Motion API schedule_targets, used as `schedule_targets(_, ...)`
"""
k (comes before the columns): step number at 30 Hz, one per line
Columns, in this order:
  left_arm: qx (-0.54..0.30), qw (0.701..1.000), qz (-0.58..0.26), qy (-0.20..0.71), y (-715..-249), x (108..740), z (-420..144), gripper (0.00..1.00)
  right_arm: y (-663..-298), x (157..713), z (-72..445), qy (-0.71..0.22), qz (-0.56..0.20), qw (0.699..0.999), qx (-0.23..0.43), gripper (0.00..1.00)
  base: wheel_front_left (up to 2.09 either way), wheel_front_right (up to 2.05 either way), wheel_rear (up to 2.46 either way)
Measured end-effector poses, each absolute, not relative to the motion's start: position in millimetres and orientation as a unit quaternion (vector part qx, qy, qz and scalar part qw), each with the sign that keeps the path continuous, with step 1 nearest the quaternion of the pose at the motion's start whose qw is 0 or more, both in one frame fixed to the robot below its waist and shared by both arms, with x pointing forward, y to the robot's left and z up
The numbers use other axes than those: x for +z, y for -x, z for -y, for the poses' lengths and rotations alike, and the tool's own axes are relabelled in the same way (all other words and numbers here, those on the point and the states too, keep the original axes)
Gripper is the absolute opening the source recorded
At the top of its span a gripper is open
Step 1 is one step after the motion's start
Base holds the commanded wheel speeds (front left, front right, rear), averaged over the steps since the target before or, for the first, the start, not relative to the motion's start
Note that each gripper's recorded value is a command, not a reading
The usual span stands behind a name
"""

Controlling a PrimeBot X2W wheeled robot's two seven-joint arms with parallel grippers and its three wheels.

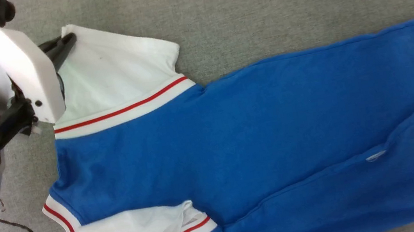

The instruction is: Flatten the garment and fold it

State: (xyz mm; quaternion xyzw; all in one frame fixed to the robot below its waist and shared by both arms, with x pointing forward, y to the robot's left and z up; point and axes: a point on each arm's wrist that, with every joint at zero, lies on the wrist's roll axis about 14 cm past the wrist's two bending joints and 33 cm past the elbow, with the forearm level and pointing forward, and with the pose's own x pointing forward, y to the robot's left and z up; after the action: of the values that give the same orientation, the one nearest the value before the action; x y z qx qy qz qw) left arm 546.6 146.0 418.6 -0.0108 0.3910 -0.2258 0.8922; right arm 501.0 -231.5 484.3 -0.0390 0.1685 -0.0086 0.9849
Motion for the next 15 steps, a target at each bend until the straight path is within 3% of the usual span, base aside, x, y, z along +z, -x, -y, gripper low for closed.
schedule_targets(3,-0.227,0.891,-0.393,0.015,-546,413,-145,0.0,-506,457,249,0.052,-0.244,0.968,-0.023,1.0,0.0,0.0,0.0)
schedule_targets(8,-0.224,0.887,-0.403,0.02,-544,401,-147,0.0,-480,390,251,0.022,-0.429,0.903,-0.021,1.0,0.0,0.0,0.0)
schedule_targets(14,-0.218,0.886,-0.408,0.028,-542,393,-151,0.0,-480,376,245,0.013,-0.466,0.884,-0.008,1.0,0.0,0.0,0.0)
schedule_targets(15,-0.216,0.887,-0.408,0.028,-542,392,-152,0.0,-480,374,244,0.01,-0.468,0.883,-0.007,0.95,0.0,0.0,0.0)
